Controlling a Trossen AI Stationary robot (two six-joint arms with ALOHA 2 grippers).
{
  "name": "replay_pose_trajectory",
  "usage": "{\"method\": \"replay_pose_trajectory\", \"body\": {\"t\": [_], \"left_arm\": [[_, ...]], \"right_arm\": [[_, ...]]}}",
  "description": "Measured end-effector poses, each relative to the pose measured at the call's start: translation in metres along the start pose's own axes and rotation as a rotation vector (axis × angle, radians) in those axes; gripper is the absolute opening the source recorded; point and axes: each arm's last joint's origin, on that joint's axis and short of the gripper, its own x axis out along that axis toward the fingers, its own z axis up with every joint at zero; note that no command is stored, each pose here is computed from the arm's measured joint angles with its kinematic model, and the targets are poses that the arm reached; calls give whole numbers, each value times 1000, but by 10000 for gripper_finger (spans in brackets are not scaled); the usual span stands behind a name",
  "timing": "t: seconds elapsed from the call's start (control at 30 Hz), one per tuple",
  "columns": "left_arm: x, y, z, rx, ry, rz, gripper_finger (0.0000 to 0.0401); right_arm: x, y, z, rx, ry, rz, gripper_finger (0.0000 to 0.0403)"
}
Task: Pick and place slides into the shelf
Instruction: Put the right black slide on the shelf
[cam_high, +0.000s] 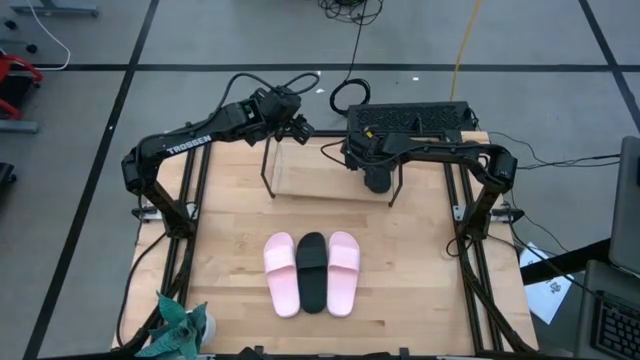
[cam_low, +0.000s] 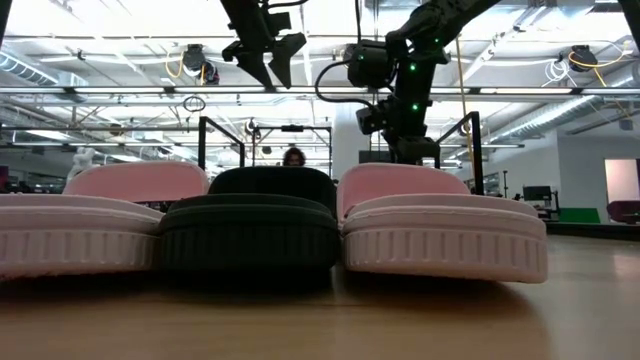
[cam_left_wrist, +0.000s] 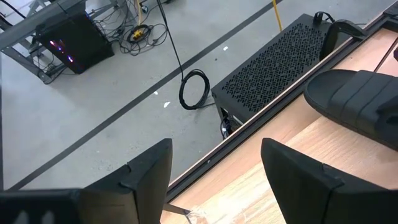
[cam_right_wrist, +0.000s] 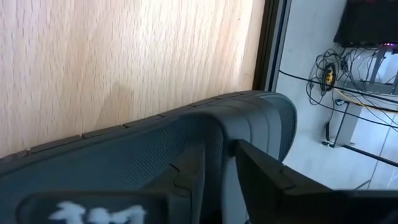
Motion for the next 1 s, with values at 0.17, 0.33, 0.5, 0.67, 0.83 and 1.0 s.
{"method": "replay_pose_trajectory", "body": {"t": [0.17, 0.33, 0.5, 0.67, 0.83, 1.0], "left_arm": [[0, 0, 0, 0, 0, 0, 248], [0, 0, 0, 0, 0, 0, 248], [0, 0, 0, 0, 0, 0, 248], [0, 0, 0, 0, 0, 0, 248], [0, 0, 0, 1, 0, 0, 248], [0, 0, 0, 0, 0, 0, 248]], "right_arm": [[0, 0, 0, 3, -3, -6, 80], [0, -1, 1, 5, 7, -27, 92], [1, -1, 1, 5, 7, -27, 104], [1, -1, 1, 6, 7, -28, 112], [1, -1, 1, 6, 7, -29, 134], [0, -2, 0, 6, 27, -61, 171]]}}
